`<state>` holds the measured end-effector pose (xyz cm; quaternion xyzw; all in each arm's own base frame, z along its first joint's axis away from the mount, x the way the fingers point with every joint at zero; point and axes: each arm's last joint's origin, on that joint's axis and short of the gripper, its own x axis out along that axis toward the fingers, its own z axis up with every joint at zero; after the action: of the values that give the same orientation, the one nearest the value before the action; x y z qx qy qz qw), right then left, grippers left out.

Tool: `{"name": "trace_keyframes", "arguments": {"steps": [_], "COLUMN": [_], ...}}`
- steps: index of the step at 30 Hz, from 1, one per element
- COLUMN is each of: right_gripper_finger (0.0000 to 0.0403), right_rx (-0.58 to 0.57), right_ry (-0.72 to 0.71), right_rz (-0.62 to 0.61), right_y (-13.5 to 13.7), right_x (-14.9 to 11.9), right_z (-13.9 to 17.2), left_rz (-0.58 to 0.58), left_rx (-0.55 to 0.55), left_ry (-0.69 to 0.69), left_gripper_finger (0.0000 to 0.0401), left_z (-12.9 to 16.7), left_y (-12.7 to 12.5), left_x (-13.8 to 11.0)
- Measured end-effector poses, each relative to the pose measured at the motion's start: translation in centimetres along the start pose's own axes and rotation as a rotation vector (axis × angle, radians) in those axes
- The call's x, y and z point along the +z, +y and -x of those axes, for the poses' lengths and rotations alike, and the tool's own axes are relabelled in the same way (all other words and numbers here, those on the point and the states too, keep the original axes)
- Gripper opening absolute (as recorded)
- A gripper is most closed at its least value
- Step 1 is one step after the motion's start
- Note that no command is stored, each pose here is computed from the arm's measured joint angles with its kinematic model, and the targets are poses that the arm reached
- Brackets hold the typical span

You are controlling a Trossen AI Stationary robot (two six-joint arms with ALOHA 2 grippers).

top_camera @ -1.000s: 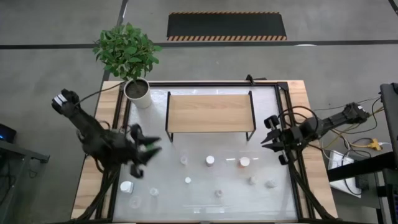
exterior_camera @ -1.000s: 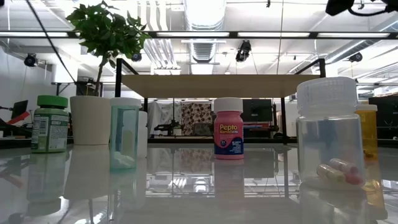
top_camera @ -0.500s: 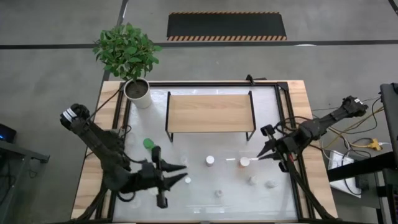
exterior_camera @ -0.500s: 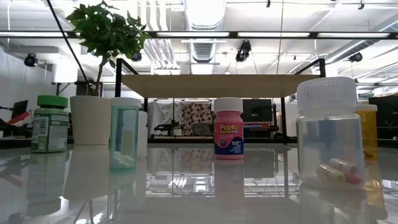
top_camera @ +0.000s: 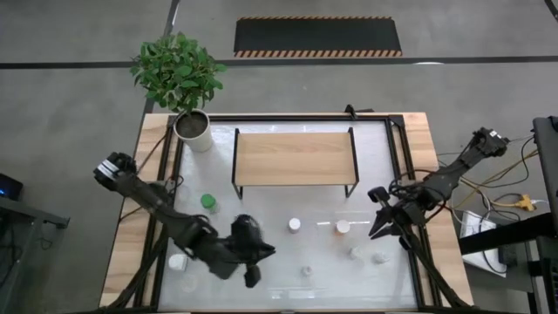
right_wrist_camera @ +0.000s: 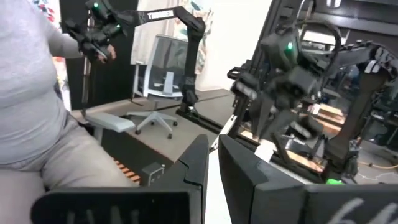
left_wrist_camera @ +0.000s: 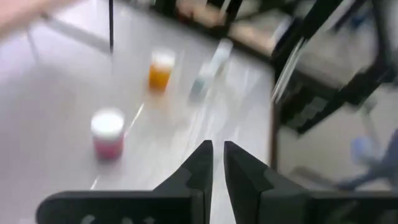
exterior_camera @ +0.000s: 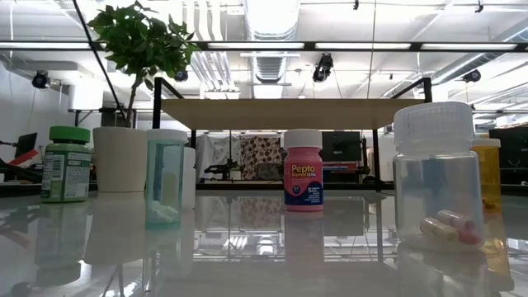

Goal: Pick and place medicine bottles onto shelf by color
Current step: Put the transparent pill bottle on the shelf

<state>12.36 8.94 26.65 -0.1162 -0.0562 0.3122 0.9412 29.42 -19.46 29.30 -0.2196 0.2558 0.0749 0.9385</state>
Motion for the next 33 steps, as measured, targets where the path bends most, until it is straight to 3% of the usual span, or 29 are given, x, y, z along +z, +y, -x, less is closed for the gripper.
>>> {"name": "trace_keyframes", "arguments": {"steps": [8,14,18,27,33], "right_gripper_finger": [0.0027,0.0027,0.0027,0.0027,0.0027], "right_rx": [0.002,-0.018,-0.016,-0.032,-0.032], "right_ry": [0.033,0.063,0.070,0.080,0.081], "right_rz": [-0.048,-0.059,-0.059,-0.055,-0.054], "right_y": [0.1,0.1,0.1,0.1,0.1], "right_x": [-0.4,-0.6,-0.7,-0.8,-0.8], "right_z": [-0.2,-0.2,-0.2,-0.2,-0.2], "left_rz": [-0.091,-0.127,-0.142,-0.210,-0.196], "left_rx": [0.172,0.275,0.310,0.426,0.450], "left_ry": [0.339,0.472,0.527,0.491,0.484], "left_gripper_finger": [0.0004,0.0012,0.0055,0.0189,0.0214], "left_z": [-4.1,-4.0,-3.9,-4.6,-5.3], "left_y": [1.8,3.4,4.1,5.9,7.0], "left_x": [-0.4,-0.2,-0.4,-1.5,-1.8]}}
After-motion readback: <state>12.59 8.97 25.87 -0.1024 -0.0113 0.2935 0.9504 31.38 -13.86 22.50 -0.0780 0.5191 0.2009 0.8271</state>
